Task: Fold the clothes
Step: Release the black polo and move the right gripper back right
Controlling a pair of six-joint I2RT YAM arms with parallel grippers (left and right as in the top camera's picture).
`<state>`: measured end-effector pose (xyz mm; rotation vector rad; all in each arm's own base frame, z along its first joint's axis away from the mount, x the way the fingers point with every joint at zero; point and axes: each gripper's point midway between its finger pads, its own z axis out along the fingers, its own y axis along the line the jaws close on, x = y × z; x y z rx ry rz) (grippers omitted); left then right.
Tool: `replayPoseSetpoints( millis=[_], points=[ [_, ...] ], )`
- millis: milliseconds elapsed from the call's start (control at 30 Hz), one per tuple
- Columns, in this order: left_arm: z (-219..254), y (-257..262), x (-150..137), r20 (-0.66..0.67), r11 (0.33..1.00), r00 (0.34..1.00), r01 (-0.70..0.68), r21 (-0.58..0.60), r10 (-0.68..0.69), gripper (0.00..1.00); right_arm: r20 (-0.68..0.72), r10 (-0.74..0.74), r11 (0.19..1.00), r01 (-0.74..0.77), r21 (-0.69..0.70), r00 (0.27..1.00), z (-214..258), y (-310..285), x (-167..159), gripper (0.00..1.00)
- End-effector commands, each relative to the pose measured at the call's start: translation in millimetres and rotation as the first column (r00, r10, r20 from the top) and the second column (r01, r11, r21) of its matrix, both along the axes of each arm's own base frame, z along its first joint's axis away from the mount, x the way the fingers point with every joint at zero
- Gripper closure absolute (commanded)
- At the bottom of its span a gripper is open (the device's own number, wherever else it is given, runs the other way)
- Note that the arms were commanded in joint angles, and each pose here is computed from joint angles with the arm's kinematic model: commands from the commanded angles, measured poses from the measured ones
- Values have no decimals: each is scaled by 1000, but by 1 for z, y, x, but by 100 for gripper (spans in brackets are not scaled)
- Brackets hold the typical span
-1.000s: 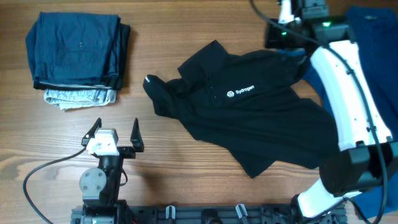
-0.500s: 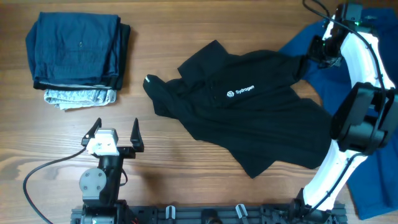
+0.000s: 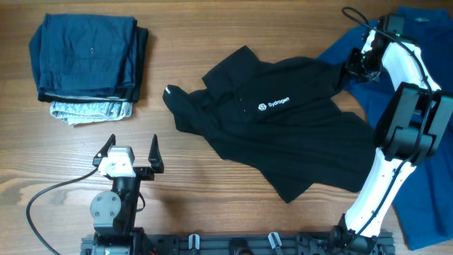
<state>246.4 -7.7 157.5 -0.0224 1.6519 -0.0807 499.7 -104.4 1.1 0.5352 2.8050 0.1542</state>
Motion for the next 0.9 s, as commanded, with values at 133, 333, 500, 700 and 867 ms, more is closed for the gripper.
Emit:
replayPoseSetpoints(
  millis=[133, 333, 500, 700, 867],
  points=[
    [-3, 0, 0, -5, 1000, 1000, 1, 19, -1, 0, -147, -92, 990, 75, -117, 985, -60, -62, -42, 96],
    [-3, 0, 0, -5, 1000, 1000, 1, 19, -1, 0, -135, -251, 964, 234, -127, 959, -58, -152, -80, 96],
    [-3, 0, 0, -6, 1000, 1000, 1, 19, -1, 0, -65, -271, 962, 267, -55, 960, -47, -180, -83, 79],
    [-3, 0, 0, -5, 1000, 1000, 1, 19, -1, 0, 166, -250, 965, 259, -34, 954, 77, -181, -27, 48],
    [-3, 0, 0, -5, 1000, 1000, 1, 19, -1, 0, 315, -359, 931, 361, 52, 879, 205, -158, -37, 1]
  ],
)
